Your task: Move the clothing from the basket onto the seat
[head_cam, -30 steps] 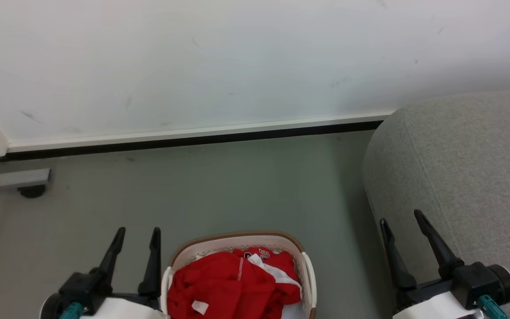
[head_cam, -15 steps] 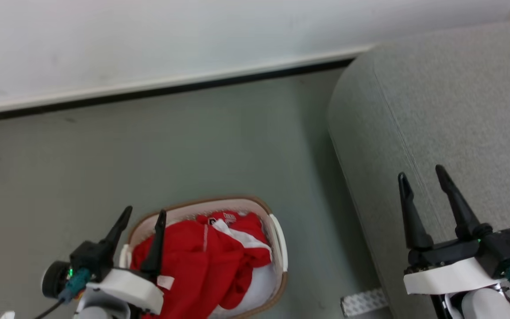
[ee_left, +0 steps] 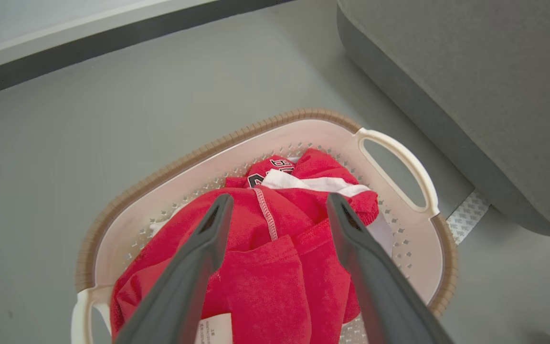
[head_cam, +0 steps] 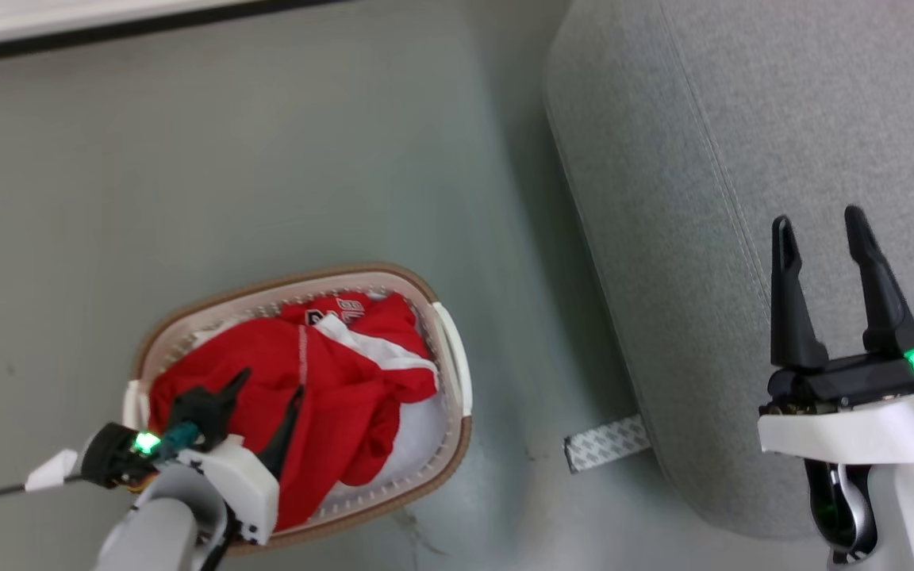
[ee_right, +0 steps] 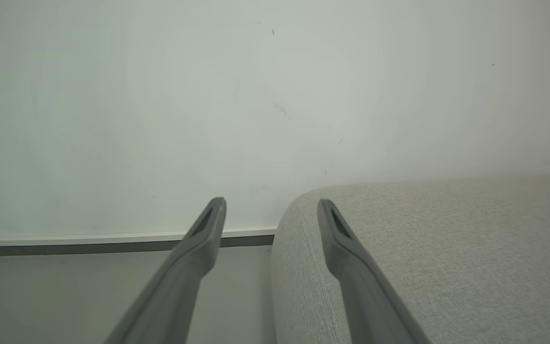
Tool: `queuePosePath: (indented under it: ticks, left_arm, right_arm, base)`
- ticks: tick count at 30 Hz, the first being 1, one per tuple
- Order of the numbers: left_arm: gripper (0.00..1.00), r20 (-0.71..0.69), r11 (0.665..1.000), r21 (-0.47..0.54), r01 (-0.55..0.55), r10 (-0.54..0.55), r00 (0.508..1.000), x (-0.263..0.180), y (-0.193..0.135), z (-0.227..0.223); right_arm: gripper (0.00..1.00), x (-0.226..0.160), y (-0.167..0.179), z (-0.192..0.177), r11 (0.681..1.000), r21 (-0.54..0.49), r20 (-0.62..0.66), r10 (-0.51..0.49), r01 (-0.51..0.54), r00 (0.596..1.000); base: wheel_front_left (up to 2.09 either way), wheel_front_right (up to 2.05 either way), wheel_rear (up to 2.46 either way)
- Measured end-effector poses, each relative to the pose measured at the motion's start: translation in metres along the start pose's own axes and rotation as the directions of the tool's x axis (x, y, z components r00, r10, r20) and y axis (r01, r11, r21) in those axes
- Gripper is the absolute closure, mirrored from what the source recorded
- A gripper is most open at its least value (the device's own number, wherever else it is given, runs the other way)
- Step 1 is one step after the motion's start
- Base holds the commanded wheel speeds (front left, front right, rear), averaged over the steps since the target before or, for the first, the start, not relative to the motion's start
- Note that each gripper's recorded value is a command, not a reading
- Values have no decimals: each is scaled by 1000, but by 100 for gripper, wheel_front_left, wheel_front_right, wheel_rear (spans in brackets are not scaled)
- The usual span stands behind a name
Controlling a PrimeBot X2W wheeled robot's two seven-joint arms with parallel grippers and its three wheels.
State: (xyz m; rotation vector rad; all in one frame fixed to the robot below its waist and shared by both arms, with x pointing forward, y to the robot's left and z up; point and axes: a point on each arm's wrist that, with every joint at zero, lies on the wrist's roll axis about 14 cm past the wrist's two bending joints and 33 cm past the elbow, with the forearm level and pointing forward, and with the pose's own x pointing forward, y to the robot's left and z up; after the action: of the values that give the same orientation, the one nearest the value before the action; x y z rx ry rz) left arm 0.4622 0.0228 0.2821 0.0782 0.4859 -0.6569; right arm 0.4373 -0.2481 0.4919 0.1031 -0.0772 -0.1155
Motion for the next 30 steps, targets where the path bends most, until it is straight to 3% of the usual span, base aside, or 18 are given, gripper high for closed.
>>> queuePosePath:
  ticks: [5,13,19,24,28,29,30]
  left_arm:
    - [0,-157,994,41,102,-94,983,22,-9,-40]
    - [0,-359,960,92,265,-217,908,47,-35,-92]
    - [0,-513,950,119,290,-191,837,57,-21,-130]
    - [0,-658,944,138,301,-140,740,49,-10,-168]
    - [0,-668,941,128,313,-151,729,53,-14,-176]
    - [8,-669,941,126,313,-153,727,53,-15,-177]
    - [44,-666,943,121,311,-155,730,53,-15,-177]
  right_arm:
    - [0,8,-11,-3,1000,-14,-2,-26,26,1000]
    - [0,8,-29,-19,997,-44,-45,-71,69,996]
    - [0,8,-35,-32,995,-62,-82,-89,84,993]
    - [0,8,-39,-42,993,-73,-110,-98,91,989]
    - [0,9,-41,-48,993,-78,-123,-103,94,987]
    - [0,9,-41,-49,992,-78,-125,-103,94,987]
    - [0,9,-41,-49,993,-78,-125,-103,94,987]
  base:
    - [0,0,0]
    - [0,0,0]
    - [0,0,0]
    - [0,0,0]
    - [0,0,0]
    - [0,0,0]
    - [0,0,0]
